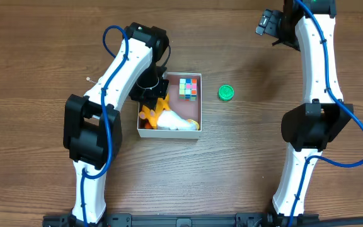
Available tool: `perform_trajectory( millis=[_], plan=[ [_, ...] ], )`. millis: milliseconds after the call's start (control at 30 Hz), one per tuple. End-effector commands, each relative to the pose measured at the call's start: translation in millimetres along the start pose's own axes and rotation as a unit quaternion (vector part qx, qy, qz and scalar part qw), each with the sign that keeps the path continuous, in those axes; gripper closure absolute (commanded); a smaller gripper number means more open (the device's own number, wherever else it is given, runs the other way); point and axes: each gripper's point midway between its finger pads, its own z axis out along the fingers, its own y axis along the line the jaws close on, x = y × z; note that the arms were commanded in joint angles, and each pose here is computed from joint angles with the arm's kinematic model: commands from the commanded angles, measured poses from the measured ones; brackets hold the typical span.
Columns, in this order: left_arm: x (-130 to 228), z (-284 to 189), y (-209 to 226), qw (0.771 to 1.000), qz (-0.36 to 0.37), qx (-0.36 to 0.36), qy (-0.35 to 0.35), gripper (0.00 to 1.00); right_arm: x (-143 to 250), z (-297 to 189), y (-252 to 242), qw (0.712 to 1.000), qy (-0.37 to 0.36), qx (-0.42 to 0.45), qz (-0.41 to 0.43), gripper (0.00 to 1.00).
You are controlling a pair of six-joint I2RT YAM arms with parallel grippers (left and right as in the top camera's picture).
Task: Pack container
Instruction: 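Open the left gripper to release the dinosaur and raise it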
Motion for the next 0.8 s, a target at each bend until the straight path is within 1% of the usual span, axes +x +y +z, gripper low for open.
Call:
perform_trajectory(
  millis=[0, 33, 267, 467, 500, 533, 600, 767],
  plan=[
    [-7, -1, 6, 1.0, 0.001, -0.024, -0.019, 0.96, -10, -13, -1, 1.0, -0.024, -0.002, 0.007, 0.0],
    [-11, -1, 10, 0.999, 0.001, -0.035, -0.027, 0.96, -10, -13, -1, 1.0, -0.024, -0.002, 0.007, 0.0],
    [-23, -2, 8, 0.998, -0.007, -0.029, -0.052, 0.96, -10, -13, -1, 1.0, -0.024, -0.002, 0.006, 0.0],
    [-27, -2, 7, 0.998, -0.006, -0.028, -0.059, 0.95, -10, -13, -1, 1.0, -0.024, -0.002, 0.007, 0.0],
    [-27, -2, 7, 0.998, -0.005, -0.028, -0.059, 0.9, -10, -13, -1, 1.0, -0.024, -0.002, 0.007, 0.0],
    [-26, -2, 7, 0.998, -0.005, -0.028, -0.059, 0.61, -10, -13, -1, 1.0, -0.024, -0.002, 0.007, 0.0],
    [-27, -2, 7, 0.998, -0.004, -0.028, -0.059, 0.55, -10, -13, -1, 1.0, -0.024, -0.002, 0.007, 0.0],
    [-23, -2, 7, 0.998, -0.001, -0.027, -0.052, 0.55, -10, -13, -1, 1.0, -0.024, -0.002, 0.007, 0.0]
  ],
)
